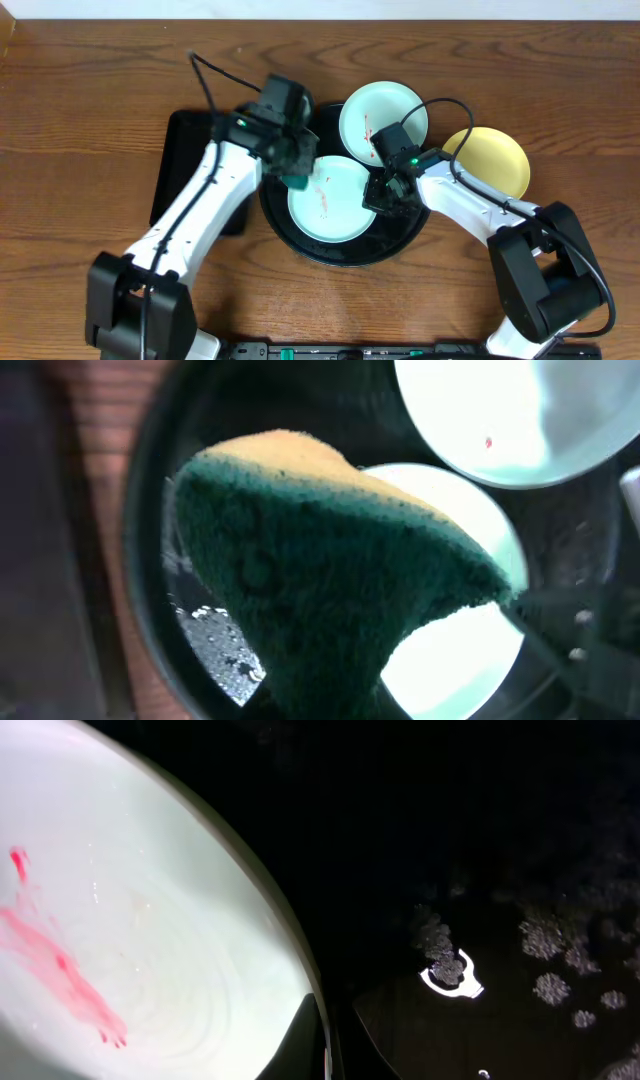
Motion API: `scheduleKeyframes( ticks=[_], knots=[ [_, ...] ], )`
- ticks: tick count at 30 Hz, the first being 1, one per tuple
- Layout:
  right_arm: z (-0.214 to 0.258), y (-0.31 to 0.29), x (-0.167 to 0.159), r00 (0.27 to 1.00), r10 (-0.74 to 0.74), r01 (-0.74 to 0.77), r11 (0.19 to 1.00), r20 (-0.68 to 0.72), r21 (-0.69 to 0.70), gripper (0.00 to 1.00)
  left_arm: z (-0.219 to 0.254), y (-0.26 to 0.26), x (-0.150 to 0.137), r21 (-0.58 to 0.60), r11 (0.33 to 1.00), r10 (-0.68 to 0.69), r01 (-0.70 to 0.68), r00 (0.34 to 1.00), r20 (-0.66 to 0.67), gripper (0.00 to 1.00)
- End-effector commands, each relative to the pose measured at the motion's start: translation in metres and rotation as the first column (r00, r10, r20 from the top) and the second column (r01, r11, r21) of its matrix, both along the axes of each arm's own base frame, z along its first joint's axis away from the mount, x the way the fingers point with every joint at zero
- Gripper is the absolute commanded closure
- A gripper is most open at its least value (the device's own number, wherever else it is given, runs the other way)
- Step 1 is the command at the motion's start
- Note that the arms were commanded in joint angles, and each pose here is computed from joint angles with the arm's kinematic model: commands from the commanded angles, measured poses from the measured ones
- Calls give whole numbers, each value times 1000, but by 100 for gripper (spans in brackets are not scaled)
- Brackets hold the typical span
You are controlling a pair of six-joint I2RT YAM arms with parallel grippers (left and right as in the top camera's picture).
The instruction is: Clean dirty plates on tray and stack at the side
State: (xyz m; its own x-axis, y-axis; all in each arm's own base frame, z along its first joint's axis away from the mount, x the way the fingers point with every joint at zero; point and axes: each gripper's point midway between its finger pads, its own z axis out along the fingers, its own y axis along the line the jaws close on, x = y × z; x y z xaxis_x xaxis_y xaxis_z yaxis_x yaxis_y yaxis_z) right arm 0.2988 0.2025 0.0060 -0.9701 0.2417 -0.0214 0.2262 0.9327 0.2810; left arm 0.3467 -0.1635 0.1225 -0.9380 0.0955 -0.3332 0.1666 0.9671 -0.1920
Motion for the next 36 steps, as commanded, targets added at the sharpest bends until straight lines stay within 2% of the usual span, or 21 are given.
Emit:
scheduleKeyframes(
  ticks=[1,5,8,15,18,22,25,28,31,36],
  knots=[
    [-4,5,4,1000,22,-22,1000,-2,22,99,-29,-9,-6,8,994,-106,106,993,-44,93],
    [-4,5,4,1000,22,-22,1000,-2,21,99,-58,-37,-16,-128,975,-198,180,970,-142,93],
    [-4,5,4,1000,22,-22,1000,-3,21,99,-82,-45,-25,-152,971,-215,185,952,-219,92],
    [-4,5,4,1000,22,-22,1000,-3,21,99,-113,-50,-33,-132,990,-89,46,936,-341,93],
    [-4,5,4,1000,22,-22,1000,-3,21,99,-113,-59,-25,-149,987,-97,54,948,-303,92],
    [-4,5,4,1000,22,-22,1000,-3,21,99,-106,-72,9,-181,980,-108,81,983,-147,93],
    [-4,5,4,1000,22,-22,1000,-3,21,99,-103,-58,45,-78,996,-40,41,999,10,93],
    [-4,4,3,1000,22,-22,1000,-5,19,99,-101,-23,72,109,991,60,-76,988,144,93],
    [-4,4,3,1000,22,-22,1000,-5,20,99,-102,4,71,224,960,132,-167,978,164,93],
    [-4,4,3,1000,22,-22,1000,-5,19,99,-108,3,58,207,963,156,-173,983,98,92]
  ],
)
